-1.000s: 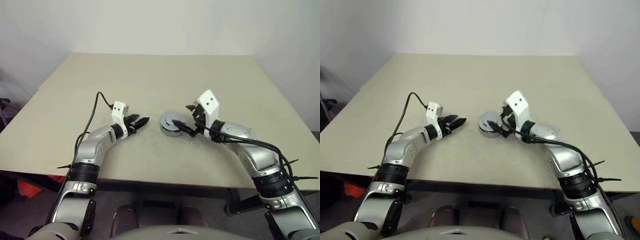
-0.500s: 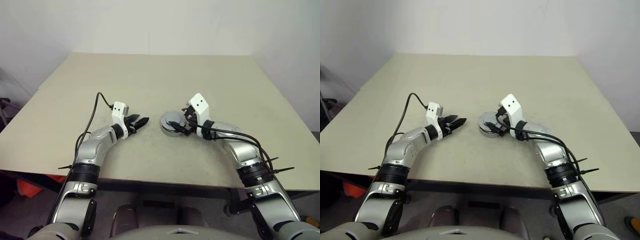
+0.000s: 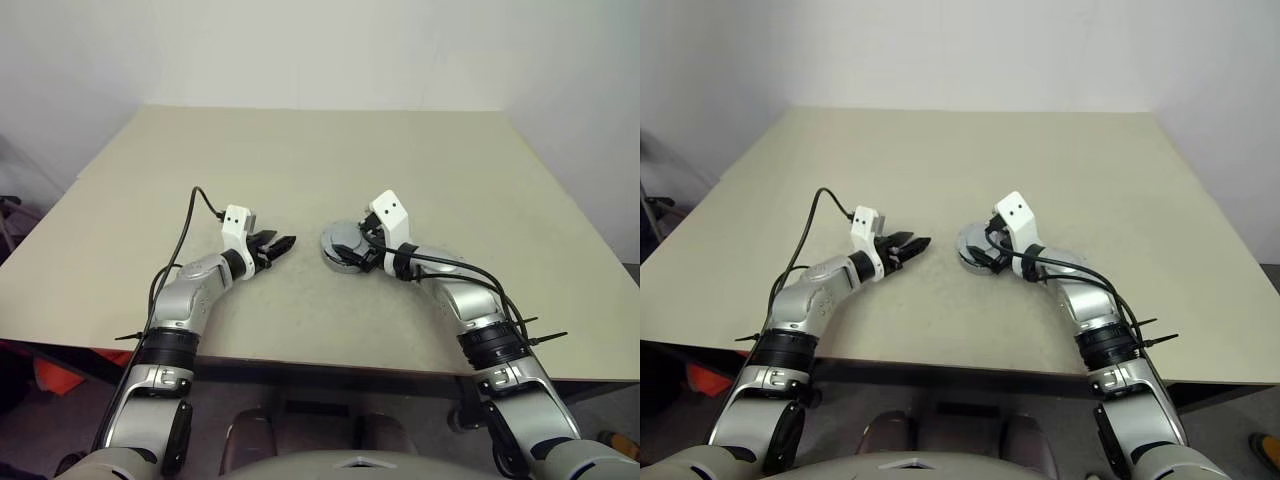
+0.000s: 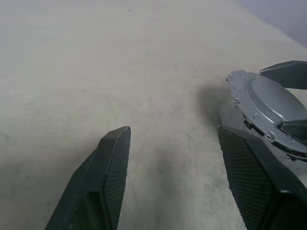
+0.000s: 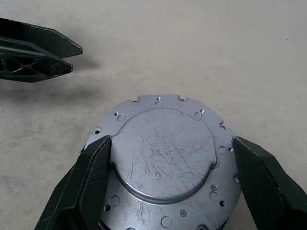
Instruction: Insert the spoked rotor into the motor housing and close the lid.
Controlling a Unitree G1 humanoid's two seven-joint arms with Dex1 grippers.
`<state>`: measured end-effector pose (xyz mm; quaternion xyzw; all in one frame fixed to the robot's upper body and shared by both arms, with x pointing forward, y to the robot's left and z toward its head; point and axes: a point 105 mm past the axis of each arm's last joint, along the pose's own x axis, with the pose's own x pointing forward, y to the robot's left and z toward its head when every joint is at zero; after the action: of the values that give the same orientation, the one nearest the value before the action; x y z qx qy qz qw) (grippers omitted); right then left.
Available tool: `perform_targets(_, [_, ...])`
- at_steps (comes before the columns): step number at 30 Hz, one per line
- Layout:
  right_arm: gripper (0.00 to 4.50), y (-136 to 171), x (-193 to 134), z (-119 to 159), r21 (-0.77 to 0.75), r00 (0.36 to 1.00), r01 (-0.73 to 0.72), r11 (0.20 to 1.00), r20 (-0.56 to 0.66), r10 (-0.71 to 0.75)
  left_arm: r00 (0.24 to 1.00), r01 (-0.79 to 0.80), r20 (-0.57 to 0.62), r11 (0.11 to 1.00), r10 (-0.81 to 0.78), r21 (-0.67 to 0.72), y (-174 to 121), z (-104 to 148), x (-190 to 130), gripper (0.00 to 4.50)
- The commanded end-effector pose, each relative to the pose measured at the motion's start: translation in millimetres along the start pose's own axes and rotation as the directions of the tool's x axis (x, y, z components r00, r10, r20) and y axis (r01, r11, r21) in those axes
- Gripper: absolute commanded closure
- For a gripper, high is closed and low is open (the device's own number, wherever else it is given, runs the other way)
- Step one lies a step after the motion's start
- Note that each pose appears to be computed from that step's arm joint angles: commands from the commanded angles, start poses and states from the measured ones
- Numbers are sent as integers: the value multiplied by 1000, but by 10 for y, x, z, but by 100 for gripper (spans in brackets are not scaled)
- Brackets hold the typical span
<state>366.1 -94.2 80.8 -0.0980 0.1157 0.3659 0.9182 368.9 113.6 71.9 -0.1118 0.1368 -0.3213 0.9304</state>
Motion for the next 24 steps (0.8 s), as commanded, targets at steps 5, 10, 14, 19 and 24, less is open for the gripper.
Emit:
perform_targets(5, [137, -48, -66, 234, -20, 997, 2, 1000, 76, 0, 999, -7, 51, 999, 5, 41, 2, 156, -31, 147])
perform_targets(10, [137, -37, -123, 341, -24, 993, -15, 1000, 113, 18, 999, -6, 49, 999, 4, 39, -1, 151, -19, 147])
perform_targets(14, [137, -8, -156, 362, -11, 992, -40, 999, 120, 41, 999, -3, 49, 999, 1, 40, -4, 153, -11, 147])
perform_targets(19, [137, 12, -157, 262, -25, 995, -47, 999, 84, 49, 999, -1, 49, 999, -1, 42, -6, 157, -5, 147])
perform_targets(24, [137, 37, -163, 183, -28, 996, -64, 998, 55, 65, 999, -2, 49, 999, 0, 43, -5, 159, -5, 147])
